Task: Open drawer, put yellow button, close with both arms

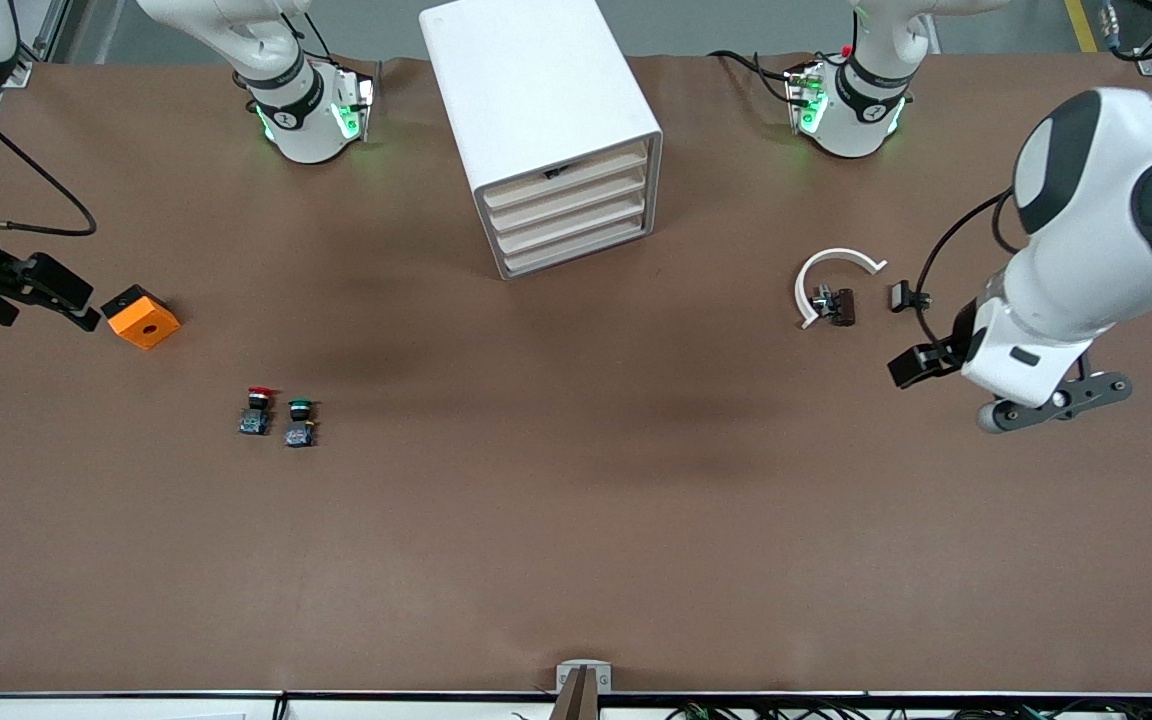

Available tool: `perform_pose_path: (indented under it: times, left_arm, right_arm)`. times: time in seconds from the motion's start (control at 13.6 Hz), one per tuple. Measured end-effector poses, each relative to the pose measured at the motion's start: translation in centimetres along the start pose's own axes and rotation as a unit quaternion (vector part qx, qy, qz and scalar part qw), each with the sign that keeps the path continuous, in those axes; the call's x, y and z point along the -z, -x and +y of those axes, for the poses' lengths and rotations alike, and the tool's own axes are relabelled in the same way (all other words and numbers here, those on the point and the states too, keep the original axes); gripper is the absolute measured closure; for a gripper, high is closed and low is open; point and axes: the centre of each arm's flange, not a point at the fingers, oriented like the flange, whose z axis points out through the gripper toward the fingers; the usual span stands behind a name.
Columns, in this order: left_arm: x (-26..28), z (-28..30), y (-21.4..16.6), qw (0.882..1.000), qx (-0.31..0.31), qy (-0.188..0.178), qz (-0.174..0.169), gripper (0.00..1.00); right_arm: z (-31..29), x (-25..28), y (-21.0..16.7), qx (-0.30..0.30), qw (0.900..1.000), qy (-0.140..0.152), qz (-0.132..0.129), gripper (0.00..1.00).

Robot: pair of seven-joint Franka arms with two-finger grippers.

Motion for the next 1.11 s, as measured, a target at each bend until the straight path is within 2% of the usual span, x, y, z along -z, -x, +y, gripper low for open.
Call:
perform_pose_path:
  times: [0.29,0.52,0.81,0.88,1.11]
  left_arm:
    - [4.9,-4.1,1.9,0.998,-0.069,-0.013,0.004,0.00]
    - [7.3,-6.7,3.3,0.997,-0.075,-0.015,-0.001,0.00]
    - [9.3,-9.7,5.4,0.996,-0.084,0.007,-0.021,0.00]
    - [9.5,-10.2,5.7,0.996,-0.084,0.008,-0.020,0.00]
    - [10.1,-10.9,6.3,0.996,-0.085,0.008,-0.016,0.00]
  right_arm:
    - [0.5,0.1,-0.2,-0.005,1.000,0.001,0.001,0.00]
    - [0.4,0.2,-0.2,-0.004,1.000,0.002,0.003,0.00]
    - [0.6,0.2,-0.4,-0.003,1.000,0.009,0.003,0.00]
    - [0.7,0.1,-0.3,-0.003,1.000,0.011,0.000,0.00]
    - [0.8,-0.6,0.4,-0.003,0.999,0.016,-0.036,0.00]
